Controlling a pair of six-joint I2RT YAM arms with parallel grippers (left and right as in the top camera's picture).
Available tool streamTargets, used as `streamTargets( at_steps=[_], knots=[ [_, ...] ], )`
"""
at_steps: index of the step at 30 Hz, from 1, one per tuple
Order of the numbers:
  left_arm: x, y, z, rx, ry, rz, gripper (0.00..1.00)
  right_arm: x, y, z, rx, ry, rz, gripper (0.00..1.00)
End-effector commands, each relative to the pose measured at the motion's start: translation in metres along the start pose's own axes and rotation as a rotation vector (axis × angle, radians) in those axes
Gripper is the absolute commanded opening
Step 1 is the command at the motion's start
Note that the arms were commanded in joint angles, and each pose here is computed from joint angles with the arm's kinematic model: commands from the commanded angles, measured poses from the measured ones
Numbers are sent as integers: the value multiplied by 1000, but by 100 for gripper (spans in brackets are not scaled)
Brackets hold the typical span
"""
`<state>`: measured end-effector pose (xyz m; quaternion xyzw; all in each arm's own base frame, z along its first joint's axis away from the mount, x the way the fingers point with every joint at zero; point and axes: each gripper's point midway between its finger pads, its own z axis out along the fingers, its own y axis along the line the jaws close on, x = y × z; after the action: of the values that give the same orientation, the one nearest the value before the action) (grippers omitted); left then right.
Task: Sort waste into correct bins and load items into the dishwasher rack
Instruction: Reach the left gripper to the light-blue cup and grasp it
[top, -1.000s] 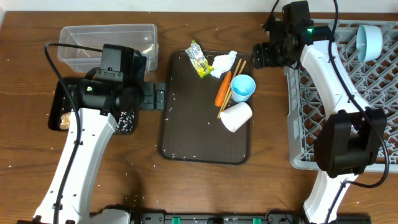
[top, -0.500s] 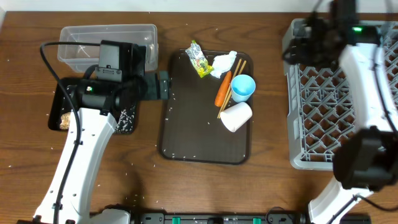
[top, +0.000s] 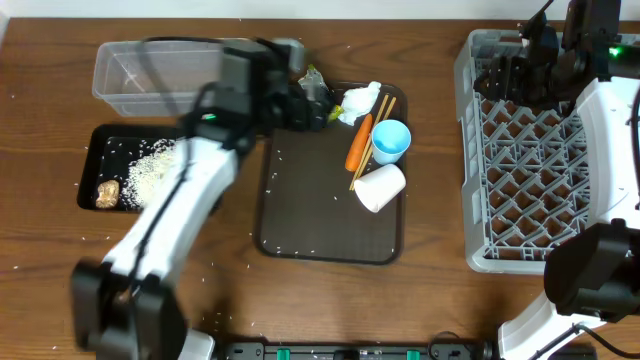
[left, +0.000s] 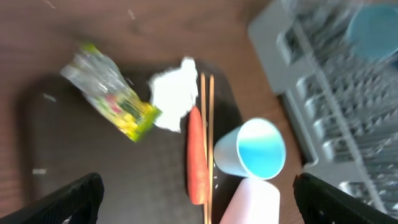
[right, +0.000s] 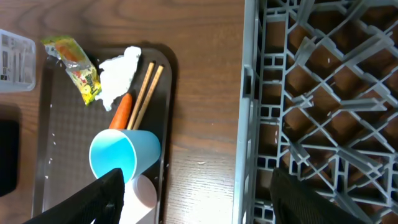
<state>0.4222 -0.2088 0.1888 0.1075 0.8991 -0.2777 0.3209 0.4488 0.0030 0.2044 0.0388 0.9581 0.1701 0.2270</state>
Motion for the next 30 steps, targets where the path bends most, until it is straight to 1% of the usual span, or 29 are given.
streamTargets(
  at_steps=[1, 6, 12, 17, 22, 24, 25, 28, 29, 30],
  knots=[
    [21, -4, 39, -10, 70, 11, 98, 1, 7, -4, -21, -2, -21, 72],
    [49, -18, 78, 20, 140, 42, 98, 4, 6, -4, -17, 8, -31, 72],
    [58, -38, 97, 55, 138, 87, 98, 4, 6, -4, -17, 9, -31, 72],
    [69, -30, 114, -30, 145, 103, 98, 5, 6, -4, -17, 13, -30, 72],
    [87, -20, 133, -49, 194, 92, 98, 9, 6, -4, -16, 30, -24, 70],
    [90, -17, 136, -61, 200, 87, 99, 9, 6, -4, -16, 31, -23, 70],
    [90, -14, 137, -73, 199, 84, 95, 9, 6, -4, -16, 31, -22, 70],
    [87, -10, 137, -100, 186, 88, 60, 10, 5, -4, -12, 32, -22, 70],
    [86, -10, 137, -100, 182, 89, 50, 10, 5, -4, -9, 33, -22, 70],
    [86, -10, 137, -100, 182, 89, 44, 10, 5, -4, -6, 34, -23, 70]
  ],
)
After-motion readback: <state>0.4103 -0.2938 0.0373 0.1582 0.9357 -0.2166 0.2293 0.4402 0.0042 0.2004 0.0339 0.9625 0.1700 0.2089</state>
